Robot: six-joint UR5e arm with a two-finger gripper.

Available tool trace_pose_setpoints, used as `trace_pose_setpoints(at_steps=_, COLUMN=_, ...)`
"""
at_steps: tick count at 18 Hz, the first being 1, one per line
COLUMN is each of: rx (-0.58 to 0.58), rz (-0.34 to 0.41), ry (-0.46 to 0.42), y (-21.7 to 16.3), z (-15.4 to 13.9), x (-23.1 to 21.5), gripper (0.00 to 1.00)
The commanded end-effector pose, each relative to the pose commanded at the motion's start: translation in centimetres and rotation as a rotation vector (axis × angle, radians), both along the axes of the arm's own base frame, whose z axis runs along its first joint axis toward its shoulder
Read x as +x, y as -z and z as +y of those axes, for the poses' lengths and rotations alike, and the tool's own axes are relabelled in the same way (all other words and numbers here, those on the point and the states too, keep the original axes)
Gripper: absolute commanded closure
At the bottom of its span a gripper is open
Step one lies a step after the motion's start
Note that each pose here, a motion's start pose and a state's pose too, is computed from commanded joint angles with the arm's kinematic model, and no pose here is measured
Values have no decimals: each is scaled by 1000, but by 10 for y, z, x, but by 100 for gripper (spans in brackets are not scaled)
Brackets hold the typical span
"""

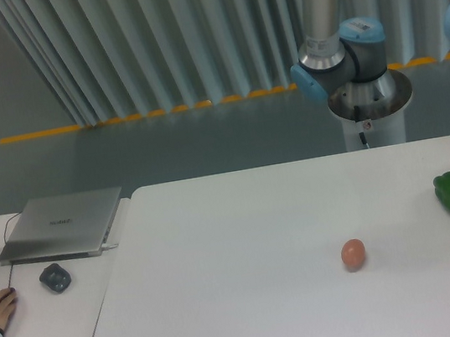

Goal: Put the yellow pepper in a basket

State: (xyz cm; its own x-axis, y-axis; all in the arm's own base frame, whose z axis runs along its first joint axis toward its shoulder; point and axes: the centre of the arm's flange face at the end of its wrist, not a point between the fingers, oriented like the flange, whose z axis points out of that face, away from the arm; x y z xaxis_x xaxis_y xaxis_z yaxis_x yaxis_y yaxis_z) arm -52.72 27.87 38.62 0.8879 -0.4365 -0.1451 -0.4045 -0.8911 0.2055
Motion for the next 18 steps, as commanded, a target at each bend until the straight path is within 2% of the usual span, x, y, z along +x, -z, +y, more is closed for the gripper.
trace_pose_setpoints(at_steps=2, rx=-14, rz=-18, ry=33, y=4, z=-21, x=-8, gripper=28)
trace_pose_setpoints(at_steps=4, rx=-8, rz=-34, ry=21, y=10, z=-39, x=-14, gripper=28)
trace_pose_setpoints(at_steps=11, rx=73, rz=-91, ry=111, y=24, z=-116, x=-45, gripper=23)
trace_pose_setpoints(at_steps=12, rx=94, rz=-106, ry=122, y=31, z=-125, x=-49, gripper=0)
trace_pose_setpoints(at_steps=18, rx=103, rz=-129, ry=119, y=42, z=-122, x=-44, gripper=0)
